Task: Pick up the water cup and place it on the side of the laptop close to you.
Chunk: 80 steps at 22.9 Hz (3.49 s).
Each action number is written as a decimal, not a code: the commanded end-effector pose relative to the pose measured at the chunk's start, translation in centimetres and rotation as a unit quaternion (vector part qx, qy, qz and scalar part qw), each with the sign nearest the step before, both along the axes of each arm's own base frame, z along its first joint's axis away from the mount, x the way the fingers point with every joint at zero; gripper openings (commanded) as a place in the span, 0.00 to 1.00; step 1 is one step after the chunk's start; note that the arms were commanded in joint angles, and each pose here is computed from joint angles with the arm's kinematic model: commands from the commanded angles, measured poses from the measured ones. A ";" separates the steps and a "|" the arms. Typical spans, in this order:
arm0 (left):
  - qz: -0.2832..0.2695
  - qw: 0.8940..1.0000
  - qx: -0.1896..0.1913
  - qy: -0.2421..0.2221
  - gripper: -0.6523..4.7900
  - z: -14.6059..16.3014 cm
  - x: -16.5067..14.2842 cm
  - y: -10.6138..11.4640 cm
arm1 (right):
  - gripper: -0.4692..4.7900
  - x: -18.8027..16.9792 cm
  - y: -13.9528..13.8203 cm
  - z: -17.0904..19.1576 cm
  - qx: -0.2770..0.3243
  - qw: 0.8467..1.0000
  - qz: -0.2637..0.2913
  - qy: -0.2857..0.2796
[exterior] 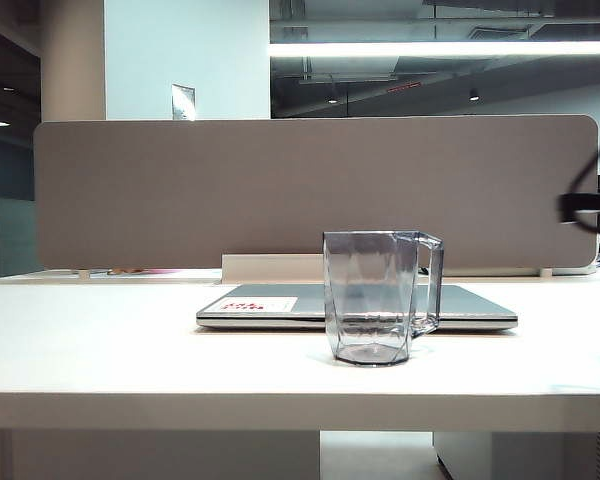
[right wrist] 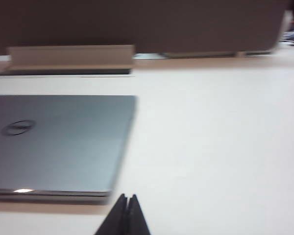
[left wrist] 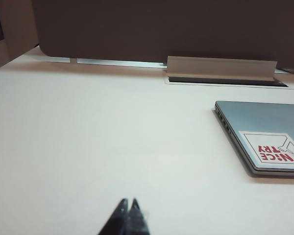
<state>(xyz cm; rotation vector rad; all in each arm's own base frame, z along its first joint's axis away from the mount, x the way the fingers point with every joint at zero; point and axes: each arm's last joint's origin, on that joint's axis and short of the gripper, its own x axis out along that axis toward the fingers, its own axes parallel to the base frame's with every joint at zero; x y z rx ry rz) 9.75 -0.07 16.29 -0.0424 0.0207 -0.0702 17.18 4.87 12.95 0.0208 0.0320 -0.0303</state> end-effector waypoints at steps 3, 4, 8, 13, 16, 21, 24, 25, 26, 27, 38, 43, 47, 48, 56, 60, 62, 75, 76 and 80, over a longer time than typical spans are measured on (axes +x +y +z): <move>-0.002 1.000 0.000 -0.005 0.11 0.2 0.0 0.0 | 0.08 -0.8 -2.0 0.4 0.018 0.999 -0.040 0.014; -0.002 1.000 0.000 -0.004 0.11 0.2 0.0 0.0 | 0.08 -0.8 -2.1 0.5 0.019 0.999 -0.039 0.013; -0.001 1.000 0.000 -0.004 0.11 0.2 0.0 0.0 | 0.08 -1.0 -2.0 1.0 0.023 1.000 -0.019 0.003; -0.002 1.000 0.000 -0.005 0.11 0.2 0.0 0.0 | 0.08 -1.7 -2.1 1.9 0.025 1.000 -0.016 -0.004; -0.002 1.000 0.000 -0.005 0.11 0.2 0.0 0.0 | 0.08 -2.1 -2.2 2.2 0.025 1.000 -0.016 -0.004; -0.001 1.000 0.000 -0.004 0.11 0.2 0.0 0.0 | 0.08 -3.1 -2.4 2.4 0.020 1.000 -0.001 0.019; -0.002 1.000 0.000 -0.005 0.11 0.2 0.0 0.0 | 0.08 -3.6 -2.7 2.5 0.021 0.999 0.023 0.027; -0.002 1.000 0.000 -0.004 0.11 0.2 0.0 0.0 | 0.08 -3.8 -2.8 2.5 0.022 0.999 0.025 0.029; -0.002 1.000 0.000 -0.004 0.11 0.2 0.0 0.0 | 0.08 -4.0 -2.9 2.5 0.022 0.999 0.028 0.032; -0.002 1.000 0.000 -0.005 0.11 0.2 0.0 0.0 | 0.08 -4.3 -3.1 2.6 0.022 0.999 0.028 0.031; -0.002 1.000 0.000 -0.005 0.11 0.2 0.0 0.0 | 0.08 -6.7 -4.0 3.7 0.030 0.999 0.030 -0.020; -0.002 1.000 0.000 -0.004 0.11 0.2 0.0 0.0 | 0.08 -7.0 -4.1 3.4 0.030 0.999 0.030 -0.009; -0.002 1.000 0.000 -0.005 0.11 0.2 0.0 0.0 | 0.08 -7.3 -4.1 3.3 0.030 0.999 0.029 -0.010; -0.002 1.000 0.000 -0.004 0.11 0.2 0.0 0.0 | 0.08 -7.3 -4.1 3.4 0.030 0.999 0.029 -0.016; -0.002 1.000 0.000 -0.005 0.11 0.2 0.0 0.0 | 0.08 -7.4 -4.3 3.6 0.017 1.000 0.001 -0.026; -0.002 1.000 0.000 -0.005 0.11 0.2 0.0 0.0 | 0.08 -7.4 -4.8 3.6 0.018 0.999 -0.006 -0.027; -0.002 1.000 0.000 -0.005 0.11 0.2 0.0 0.0 | 0.08 -7.4 -4.8 3.6 0.017 0.999 -0.002 -0.027; -0.002 1.000 0.000 -0.005 0.11 0.2 0.0 0.0 | 0.08 -7.4 -4.6 3.9 0.018 0.999 0.012 -0.040; -0.002 1.000 0.000 -0.004 0.11 0.2 0.0 0.0 | 0.08 -7.4 -4.6 3.7 0.017 0.999 0.012 -0.032; -0.002 1.000 0.000 -0.005 0.11 0.2 0.0 0.0 | 0.08 -7.4 -4.6 3.4 0.017 1.000 0.011 -0.014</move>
